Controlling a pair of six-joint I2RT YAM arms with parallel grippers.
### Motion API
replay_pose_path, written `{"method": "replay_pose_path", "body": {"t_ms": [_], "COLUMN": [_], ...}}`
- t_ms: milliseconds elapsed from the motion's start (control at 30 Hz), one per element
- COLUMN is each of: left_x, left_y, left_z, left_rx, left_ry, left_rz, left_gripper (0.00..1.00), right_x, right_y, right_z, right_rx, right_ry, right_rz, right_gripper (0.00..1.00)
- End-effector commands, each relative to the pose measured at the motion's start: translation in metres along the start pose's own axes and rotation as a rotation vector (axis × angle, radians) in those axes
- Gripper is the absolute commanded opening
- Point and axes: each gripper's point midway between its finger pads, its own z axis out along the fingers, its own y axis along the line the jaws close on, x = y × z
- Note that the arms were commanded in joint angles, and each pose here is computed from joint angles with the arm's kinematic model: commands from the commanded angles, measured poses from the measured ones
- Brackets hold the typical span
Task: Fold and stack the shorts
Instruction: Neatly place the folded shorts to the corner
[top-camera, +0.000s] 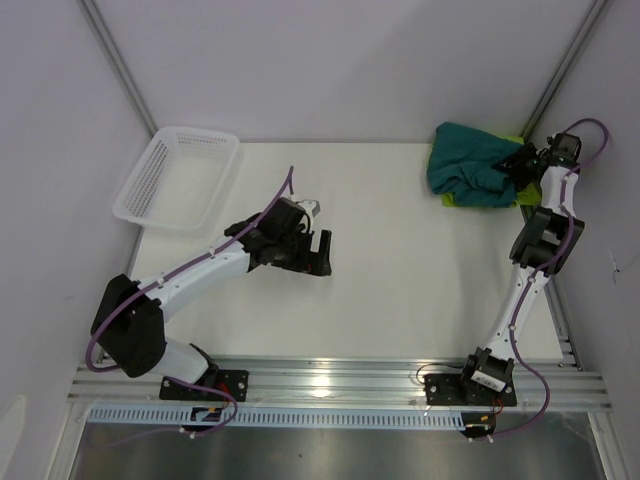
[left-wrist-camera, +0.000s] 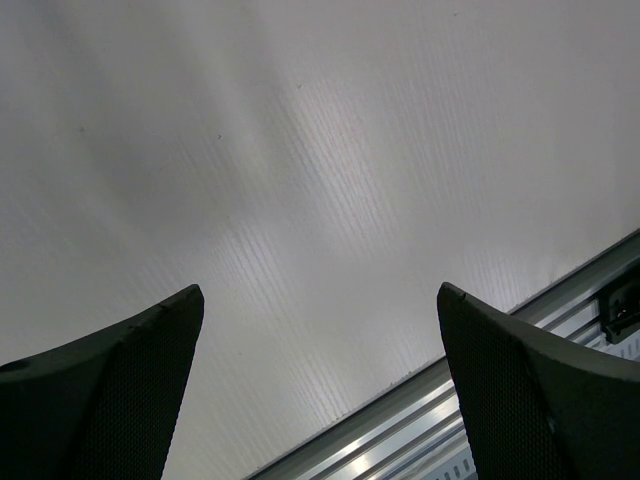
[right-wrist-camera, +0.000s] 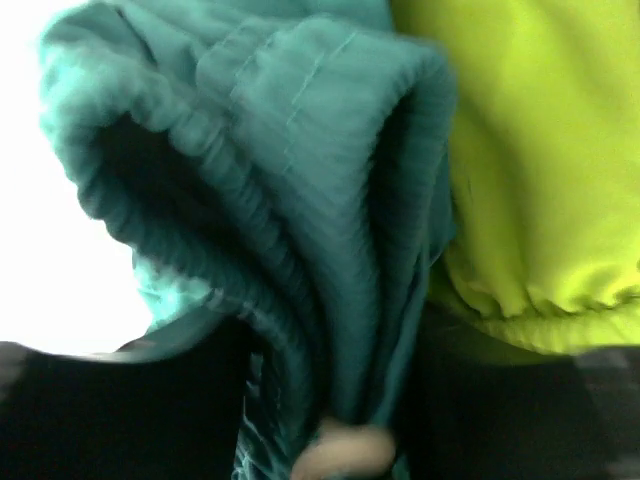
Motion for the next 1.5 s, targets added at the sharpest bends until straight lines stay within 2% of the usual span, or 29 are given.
{"method": "replay_pose_path", "body": {"t_ms": [0, 33, 100, 167, 300, 433, 467, 633, 700, 733, 900, 1067, 1233, 1400, 1467], "left_x": [-0.013, -0.012, -0.014, -0.014, -0.016, -0.018, -0.017, -0.015, -0.014, -0.013, -0.009, -0.005, -0.002, -0.002, -0.002], "left_y": [-0.012, -0.011, -0.012, -0.012, -0.013, -0.014, -0.014, -0.014, -0.012, -0.01, -0.004, 0.003, 0.006, 0.006, 0.006], "left_z": [-0.008, -0.007, -0.007, -0.008, -0.009, -0.011, -0.012, -0.015, -0.017, -0.02, -0.032, -0.039, -0.038, -0.037, -0.037], "left_rx": [0.034, 0.032, 0.033, 0.034, 0.037, 0.04, 0.041, 0.045, 0.039, 0.029, 0.015, 0.017, 0.021, 0.036, 0.039], "left_ry": [-0.036, -0.031, -0.034, -0.035, -0.042, -0.049, -0.051, -0.057, -0.06, -0.066, -0.096, -0.109, -0.106, -0.104, -0.108], "left_rz": [0.035, 0.034, 0.036, 0.036, 0.037, 0.04, 0.04, 0.047, 0.05, 0.052, 0.047, 0.037, 0.041, 0.05, 0.054], "left_gripper": [0.99, 0.99, 0.99, 0.99, 0.99, 0.99, 0.99, 0.99, 0.99, 0.99, 0.99, 0.99, 0.99, 0.99, 0.99], "right_x": [-0.028, -0.03, -0.03, -0.035, -0.053, -0.054, -0.06, -0.052, -0.061, -0.052, -0.048, -0.026, -0.01, 0.025, 0.03], "right_y": [0.01, 0.02, 0.025, 0.041, 0.066, 0.069, 0.074, 0.05, 0.051, 0.036, 0.032, 0.018, 0.02, 0.011, 0.016], "right_z": [-0.034, -0.037, -0.041, -0.051, -0.075, -0.091, -0.103, -0.12, -0.138, -0.135, -0.162, -0.18, -0.209, -0.204, -0.211], "right_rx": [0.038, 0.0, -0.027, -0.089, -0.129, -0.104, -0.077, 0.037, 0.077, 0.104, 0.138, 0.175, 0.124, 0.086, 0.065], "right_ry": [-0.084, -0.088, -0.087, -0.102, -0.154, -0.162, -0.2, -0.252, -0.332, -0.318, -0.378, -0.428, -0.5, -0.486, -0.517], "right_rz": [-0.021, -0.032, -0.025, -0.045, -0.082, -0.098, -0.113, -0.076, -0.077, -0.051, -0.016, 0.023, 0.082, 0.148, 0.163], "right_gripper": [0.58, 0.66, 0.73, 0.99, 0.99, 1.0, 1.0, 1.0, 0.99, 1.0, 1.0, 1.0, 0.99, 0.99, 0.99]}}
